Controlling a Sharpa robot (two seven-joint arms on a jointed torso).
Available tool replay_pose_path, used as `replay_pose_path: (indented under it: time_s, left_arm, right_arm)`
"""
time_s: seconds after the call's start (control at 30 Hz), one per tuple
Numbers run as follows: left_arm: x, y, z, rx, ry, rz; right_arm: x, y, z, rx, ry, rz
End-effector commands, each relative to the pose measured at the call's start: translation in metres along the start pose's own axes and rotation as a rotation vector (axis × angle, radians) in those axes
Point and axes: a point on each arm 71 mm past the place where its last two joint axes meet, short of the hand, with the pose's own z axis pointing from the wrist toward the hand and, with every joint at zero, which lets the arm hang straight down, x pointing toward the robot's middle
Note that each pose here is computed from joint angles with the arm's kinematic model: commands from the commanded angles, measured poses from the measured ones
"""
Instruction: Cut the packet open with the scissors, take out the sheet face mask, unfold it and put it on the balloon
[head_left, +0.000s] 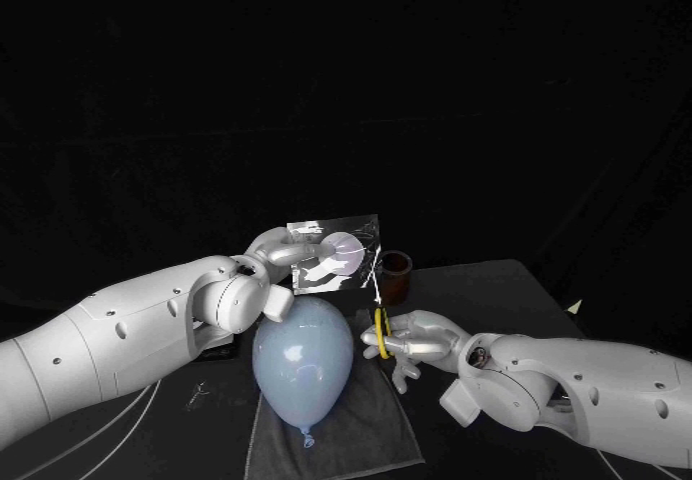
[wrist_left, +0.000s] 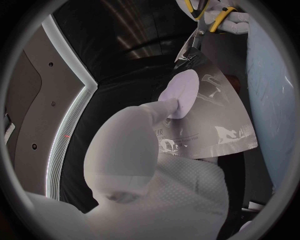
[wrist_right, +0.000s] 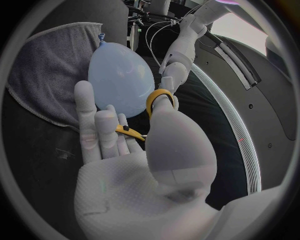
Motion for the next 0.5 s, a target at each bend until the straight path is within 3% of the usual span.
replay_pose_path:
  time_s: [0.03,0.5]
  left_arm:
    - [0.0034,-0.0026,-0.0001,0.021,0.029,0.003]
    - [0.0042,-0.0028,-0.0009,0.024,0.037,0.011]
  right_arm:
    - [0.001,0.005,0.001,-0.025,0.005,0.005]
    - [-0.003,0.016,0.004,-0.051,0.001,-0.004]
